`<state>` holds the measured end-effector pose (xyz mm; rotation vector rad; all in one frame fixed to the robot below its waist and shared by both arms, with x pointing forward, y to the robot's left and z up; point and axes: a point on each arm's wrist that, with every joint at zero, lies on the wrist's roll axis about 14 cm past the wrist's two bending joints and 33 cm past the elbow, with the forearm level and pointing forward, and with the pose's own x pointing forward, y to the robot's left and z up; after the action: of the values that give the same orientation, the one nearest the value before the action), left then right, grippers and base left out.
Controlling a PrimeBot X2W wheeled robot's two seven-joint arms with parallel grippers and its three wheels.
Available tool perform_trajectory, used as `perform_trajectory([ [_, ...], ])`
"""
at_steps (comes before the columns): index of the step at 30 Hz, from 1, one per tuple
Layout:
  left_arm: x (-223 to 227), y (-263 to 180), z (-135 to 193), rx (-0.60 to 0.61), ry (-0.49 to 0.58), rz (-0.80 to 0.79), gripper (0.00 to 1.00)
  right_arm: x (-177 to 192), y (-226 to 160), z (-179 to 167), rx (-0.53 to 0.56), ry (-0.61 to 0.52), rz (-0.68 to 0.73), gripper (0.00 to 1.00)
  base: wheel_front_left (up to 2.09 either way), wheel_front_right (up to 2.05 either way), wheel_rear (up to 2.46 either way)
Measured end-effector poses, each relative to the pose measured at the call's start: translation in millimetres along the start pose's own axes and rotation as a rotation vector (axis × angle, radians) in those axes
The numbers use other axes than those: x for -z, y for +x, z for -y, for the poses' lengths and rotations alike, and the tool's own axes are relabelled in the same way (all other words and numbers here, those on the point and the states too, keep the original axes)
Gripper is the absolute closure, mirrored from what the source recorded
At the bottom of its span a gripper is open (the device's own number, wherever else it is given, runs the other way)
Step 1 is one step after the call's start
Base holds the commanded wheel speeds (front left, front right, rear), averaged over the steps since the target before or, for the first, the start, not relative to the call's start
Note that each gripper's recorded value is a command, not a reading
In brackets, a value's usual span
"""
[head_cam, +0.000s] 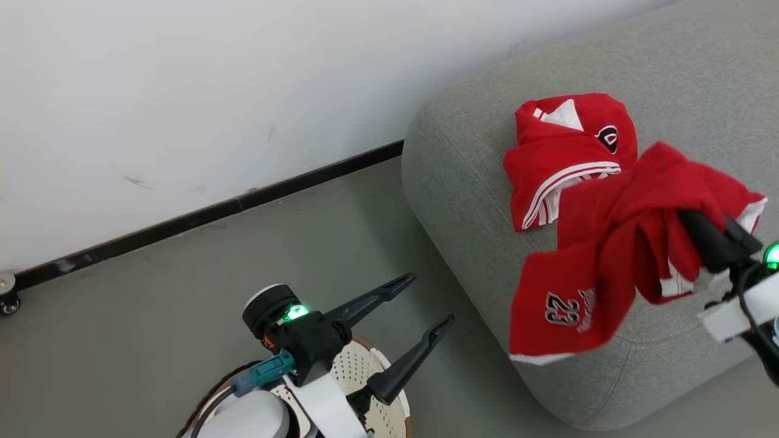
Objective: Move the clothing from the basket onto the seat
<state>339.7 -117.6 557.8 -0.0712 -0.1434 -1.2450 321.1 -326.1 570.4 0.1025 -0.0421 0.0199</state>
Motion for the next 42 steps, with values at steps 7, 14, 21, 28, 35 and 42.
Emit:
perform_trajectory([
  [7,10.8,-7.1,-21.2,-0.040,0.007,-0.020,0.00,-27.6,33.4,12.7,0.022,-0.033,0.035,1.00,0.00,0.00,0.00],
  [14,6.0,-2.8,-49.0,-0.064,0.048,0.005,0.00,-61.0,69.1,40.8,0.094,-0.066,0.078,1.00,0.00,0.00,0.00],
  [21,7.7,1.5,-62.7,-0.066,0.060,0.019,0.00,-77.1,87.1,71.7,0.180,-0.078,0.083,1.00,0.00,0.00,0.00],
  [28,17.1,8.2,-68.7,-0.048,0.050,0.019,0.00,-78.1,100.2,105.9,0.266,-0.152,0.029,1.00,0.00,0.00,0.00],
  [35,31.4,11.4,-75.7,-0.039,0.038,0.004,0.00,-55.9,110.5,132.2,0.345,-0.173,-0.033,1.00,0.00,0.00,0.00],
  [42,49.4,14.5,-80.1,-0.012,0.067,-0.028,0.00,10.0,118.3,137.8,0.380,-0.167,-0.162,1.00,0.00,0.00,0.00],
])
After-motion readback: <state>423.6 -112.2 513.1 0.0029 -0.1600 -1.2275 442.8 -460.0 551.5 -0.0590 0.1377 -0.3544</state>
